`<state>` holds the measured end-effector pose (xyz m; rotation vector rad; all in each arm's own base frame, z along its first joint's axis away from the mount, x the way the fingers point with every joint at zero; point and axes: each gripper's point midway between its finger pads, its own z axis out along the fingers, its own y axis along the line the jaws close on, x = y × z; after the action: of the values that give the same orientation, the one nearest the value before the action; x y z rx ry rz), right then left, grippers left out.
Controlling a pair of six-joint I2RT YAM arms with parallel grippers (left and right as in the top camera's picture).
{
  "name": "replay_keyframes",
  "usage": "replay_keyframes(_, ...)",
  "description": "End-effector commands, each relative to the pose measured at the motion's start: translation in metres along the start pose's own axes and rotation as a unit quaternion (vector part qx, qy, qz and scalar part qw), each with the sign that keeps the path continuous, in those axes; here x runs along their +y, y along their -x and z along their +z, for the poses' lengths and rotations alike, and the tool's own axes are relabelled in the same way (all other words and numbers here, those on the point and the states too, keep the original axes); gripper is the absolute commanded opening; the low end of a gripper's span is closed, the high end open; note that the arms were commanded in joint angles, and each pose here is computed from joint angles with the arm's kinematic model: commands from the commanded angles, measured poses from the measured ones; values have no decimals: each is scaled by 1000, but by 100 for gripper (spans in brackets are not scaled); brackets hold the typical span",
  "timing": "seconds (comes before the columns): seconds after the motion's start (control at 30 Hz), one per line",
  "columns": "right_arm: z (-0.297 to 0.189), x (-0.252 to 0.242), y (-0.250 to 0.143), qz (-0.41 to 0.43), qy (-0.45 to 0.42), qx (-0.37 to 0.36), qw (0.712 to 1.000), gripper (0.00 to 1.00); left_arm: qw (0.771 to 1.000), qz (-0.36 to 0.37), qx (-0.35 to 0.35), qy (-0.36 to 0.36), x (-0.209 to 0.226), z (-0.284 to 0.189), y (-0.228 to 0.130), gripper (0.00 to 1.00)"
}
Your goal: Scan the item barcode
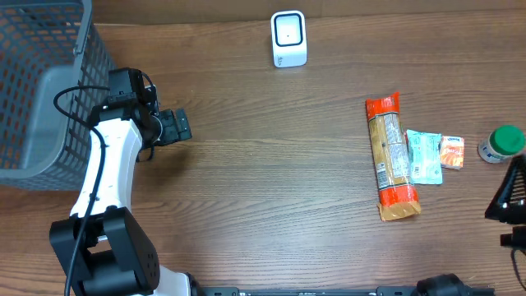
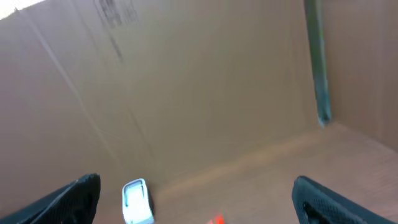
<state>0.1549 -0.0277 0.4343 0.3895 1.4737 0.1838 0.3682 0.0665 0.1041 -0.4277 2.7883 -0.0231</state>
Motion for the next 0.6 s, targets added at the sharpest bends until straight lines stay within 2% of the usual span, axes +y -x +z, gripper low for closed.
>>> replay_keyframes(0.0,12,-3,-30,-3,16,-16,1000,100,1000,0,-8,0,-1,-4,5,100)
replay_keyframes(0.2,28,21,-49,-16,124,-125,984,100,1000,0,-8,0,-1,-4,5,100)
replay_keyframes(0.3,26,18,-59,-9,145,-175,974,100,1000,0,-8,0,-1,-4,5,100)
replay_keyframes(0.57,38,3,-107,-6,147,-178,973,100,1000,0,-8,0,-1,-4,5,100)
